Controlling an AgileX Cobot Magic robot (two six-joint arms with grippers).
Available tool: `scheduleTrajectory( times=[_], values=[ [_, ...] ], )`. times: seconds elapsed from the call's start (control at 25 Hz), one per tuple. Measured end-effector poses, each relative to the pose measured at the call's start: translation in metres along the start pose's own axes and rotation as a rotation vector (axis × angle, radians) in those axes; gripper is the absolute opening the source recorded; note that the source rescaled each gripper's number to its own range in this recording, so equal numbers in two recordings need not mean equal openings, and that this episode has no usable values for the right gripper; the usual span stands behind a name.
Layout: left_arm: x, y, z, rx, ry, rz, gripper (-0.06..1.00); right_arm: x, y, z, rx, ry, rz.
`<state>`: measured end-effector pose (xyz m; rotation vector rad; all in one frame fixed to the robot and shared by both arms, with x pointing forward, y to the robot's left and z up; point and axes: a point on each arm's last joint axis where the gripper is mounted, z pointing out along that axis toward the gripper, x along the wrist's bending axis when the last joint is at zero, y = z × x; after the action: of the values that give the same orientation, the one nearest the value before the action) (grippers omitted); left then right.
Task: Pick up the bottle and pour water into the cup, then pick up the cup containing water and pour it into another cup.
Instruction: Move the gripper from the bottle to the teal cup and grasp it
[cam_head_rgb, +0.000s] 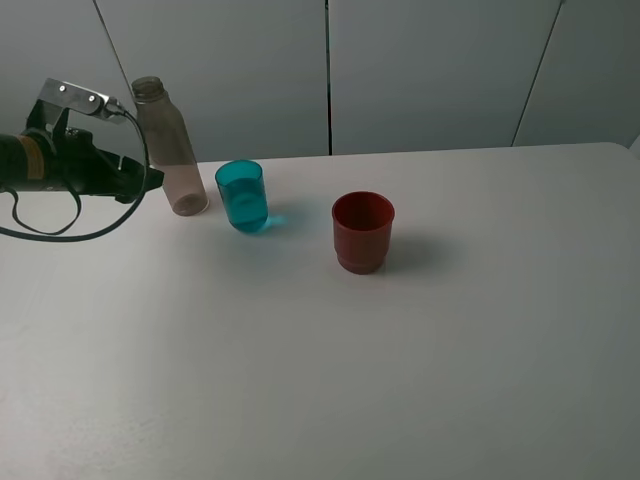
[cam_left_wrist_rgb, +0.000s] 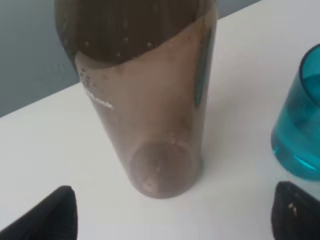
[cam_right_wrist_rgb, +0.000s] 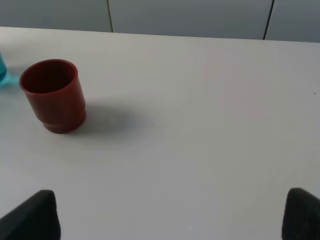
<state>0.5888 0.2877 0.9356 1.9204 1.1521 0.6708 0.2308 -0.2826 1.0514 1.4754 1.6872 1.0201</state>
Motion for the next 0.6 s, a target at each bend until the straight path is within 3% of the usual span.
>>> scheduleTrajectory(
  times=[0.36, 0.6],
  values=[
    [-0.021, -0.017, -0.035, 0.041, 0.006, -0.033, 1.0, 0.0, 0.0, 0.0, 0.0, 0.0, 0.0],
    [-0.029, -0.028, -0.038, 0.082, -0.044, 0.013, 1.0, 0.0, 0.0, 0.0, 0.0, 0.0, 0.0]
  ],
)
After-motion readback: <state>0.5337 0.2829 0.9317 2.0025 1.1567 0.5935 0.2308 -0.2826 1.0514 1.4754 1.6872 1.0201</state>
